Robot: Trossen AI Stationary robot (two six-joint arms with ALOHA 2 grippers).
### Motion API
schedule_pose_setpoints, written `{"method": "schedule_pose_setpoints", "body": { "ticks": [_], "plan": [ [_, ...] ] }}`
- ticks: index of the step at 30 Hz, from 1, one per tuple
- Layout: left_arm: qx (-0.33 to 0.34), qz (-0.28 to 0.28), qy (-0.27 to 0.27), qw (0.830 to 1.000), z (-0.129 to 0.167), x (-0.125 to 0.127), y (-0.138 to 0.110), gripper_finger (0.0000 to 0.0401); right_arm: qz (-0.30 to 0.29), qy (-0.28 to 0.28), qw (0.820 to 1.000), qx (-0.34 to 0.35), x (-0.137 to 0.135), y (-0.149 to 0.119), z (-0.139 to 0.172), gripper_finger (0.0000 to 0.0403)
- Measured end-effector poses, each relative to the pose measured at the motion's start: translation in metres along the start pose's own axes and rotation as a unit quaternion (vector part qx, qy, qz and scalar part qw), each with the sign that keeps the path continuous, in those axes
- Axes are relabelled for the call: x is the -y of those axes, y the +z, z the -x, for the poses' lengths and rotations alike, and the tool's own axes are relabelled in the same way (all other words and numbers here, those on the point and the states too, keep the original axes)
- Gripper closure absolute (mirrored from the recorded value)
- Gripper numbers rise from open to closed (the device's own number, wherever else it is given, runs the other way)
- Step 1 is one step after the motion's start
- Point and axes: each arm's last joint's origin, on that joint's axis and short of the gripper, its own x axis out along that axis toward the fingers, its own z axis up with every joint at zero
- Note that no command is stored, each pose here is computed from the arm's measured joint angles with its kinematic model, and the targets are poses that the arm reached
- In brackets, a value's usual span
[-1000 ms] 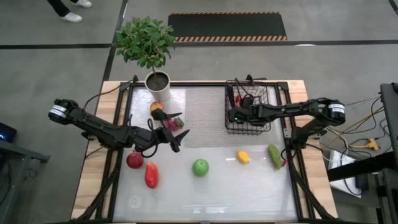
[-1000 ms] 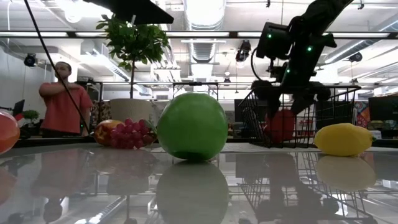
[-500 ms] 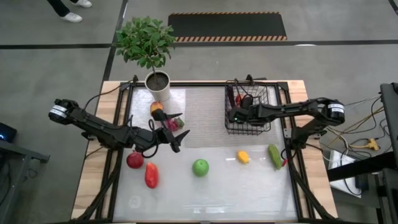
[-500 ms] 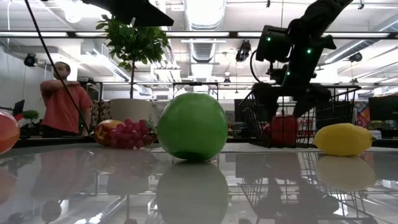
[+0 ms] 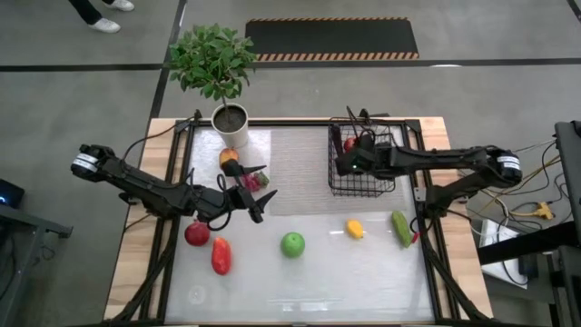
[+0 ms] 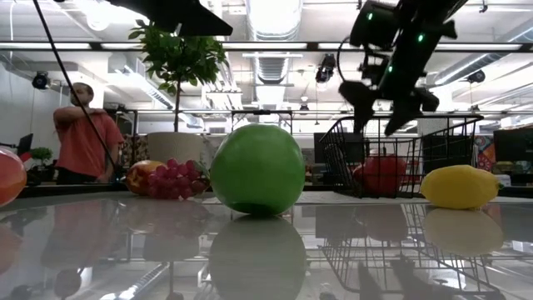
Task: Build produce basket
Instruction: Put the green apple into the wire basket
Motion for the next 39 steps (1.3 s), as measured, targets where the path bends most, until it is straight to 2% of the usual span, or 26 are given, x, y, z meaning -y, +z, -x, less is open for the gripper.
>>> {"method": "schedule_pose_setpoints", "body": {
  "ticks": [7,12,14,16,19,23,28,35,39],
  "plan": [
    [-0.002,0.025,-0.004,1.0,0.0,0.001,-0.001,0.0047,0.068,0.106,0.992,0.031,-0.003,0.008,0.049,0.0073],
    [-0.011,0.055,-0.017,0.998,0.0,0.003,-0.006,0.0047,0.146,0.207,0.967,0.041,-0.008,-0.002,0.087,0.0074],
    [-0.009,0.082,-0.044,0.996,0.001,0.007,-0.011,0.0047,0.174,0.236,0.955,0.044,-0.01,-0.011,0.1,0.0074],
    [-0.004,0.11,-0.094,0.989,0.002,0.012,-0.017,0.0047,0.21,0.262,0.941,0.045,-0.015,-0.023,0.111,0.0074],
    [0.003,0.155,-0.158,0.975,0.003,0.017,-0.019,0.0047,0.276,0.297,0.913,0.047,-0.024,-0.045,0.124,0.0074],
    [-0.003,0.186,-0.195,0.963,0.002,0.024,-0.021,0.0047,0.33,0.327,0.883,0.068,-0.04,-0.073,0.134,0.0074],
    [-0.007,0.197,-0.241,0.95,0.001,0.038,-0.018,0.0047,0.378,0.361,0.848,0.089,-0.061,-0.103,0.138,0.0074],
    [-0.026,0.226,-0.275,0.934,0.004,0.062,-0.013,0.0047,0.428,0.37,0.82,0.089,-0.082,-0.135,0.131,0.0074],
    [-0.055,0.253,-0.307,0.916,0.001,0.08,-0.015,0.0047,0.444,0.37,0.811,0.091,-0.088,-0.145,0.127,0.0074]
  ]
}}
